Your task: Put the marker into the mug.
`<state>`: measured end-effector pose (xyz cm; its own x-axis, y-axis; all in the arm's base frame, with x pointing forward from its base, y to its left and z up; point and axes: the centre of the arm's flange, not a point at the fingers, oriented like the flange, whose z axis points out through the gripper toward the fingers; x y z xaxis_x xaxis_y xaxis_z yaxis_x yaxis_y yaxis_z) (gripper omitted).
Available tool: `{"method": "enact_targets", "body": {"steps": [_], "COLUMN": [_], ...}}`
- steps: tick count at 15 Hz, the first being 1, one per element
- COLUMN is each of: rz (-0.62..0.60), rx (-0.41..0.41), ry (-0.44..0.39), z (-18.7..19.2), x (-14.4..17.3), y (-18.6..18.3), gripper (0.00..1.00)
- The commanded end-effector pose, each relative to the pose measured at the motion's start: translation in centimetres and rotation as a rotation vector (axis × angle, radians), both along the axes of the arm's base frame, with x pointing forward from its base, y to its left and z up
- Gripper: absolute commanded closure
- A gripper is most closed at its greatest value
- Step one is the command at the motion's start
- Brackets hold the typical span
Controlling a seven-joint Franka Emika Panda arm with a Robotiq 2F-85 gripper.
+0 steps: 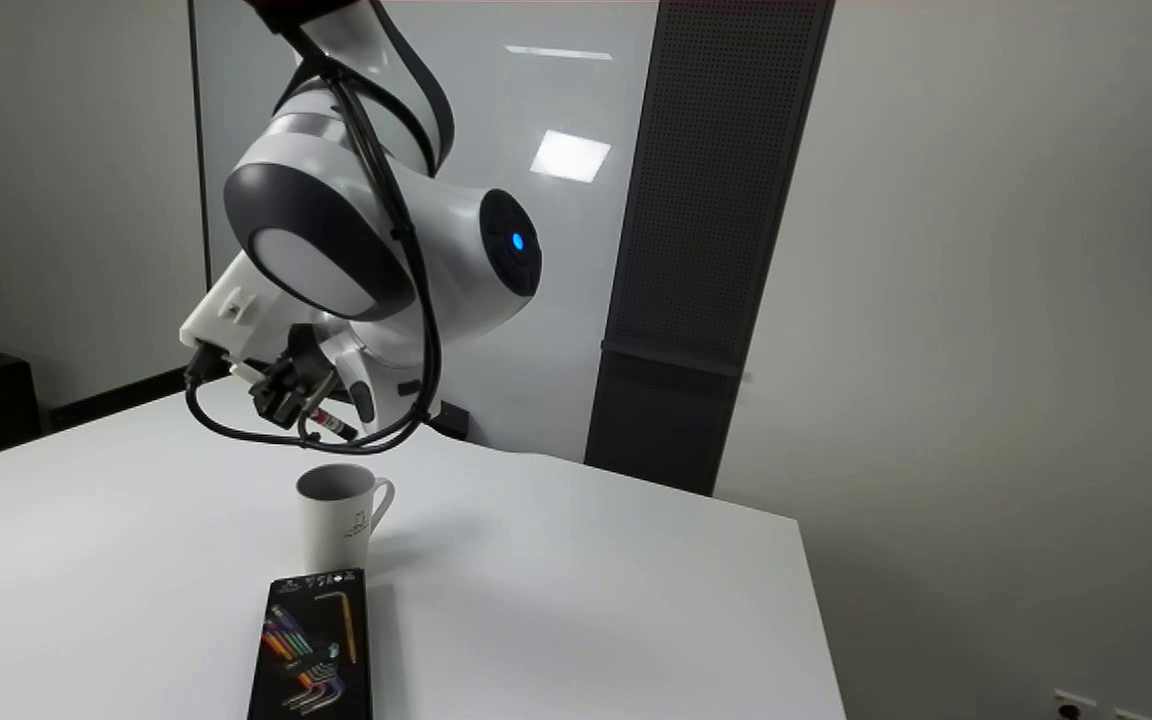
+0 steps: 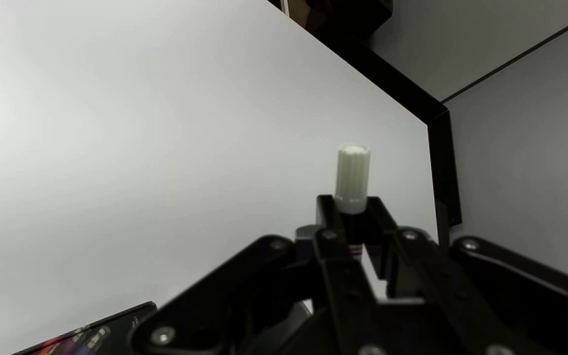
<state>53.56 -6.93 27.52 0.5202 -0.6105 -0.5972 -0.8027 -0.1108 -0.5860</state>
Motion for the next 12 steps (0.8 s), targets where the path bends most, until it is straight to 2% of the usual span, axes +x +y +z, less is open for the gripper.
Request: {"method": "enact_targets", "body": {"steps": [1,12], "rz": [0.010,-0.019], "rx": [0.015,0.053], "ry": [-0.020,-0.004], "z": [-0.2,-2.0], "x": [0.5,2.5], "y": [0.3,-0.3], "gripper": [0.93,0.93]}}
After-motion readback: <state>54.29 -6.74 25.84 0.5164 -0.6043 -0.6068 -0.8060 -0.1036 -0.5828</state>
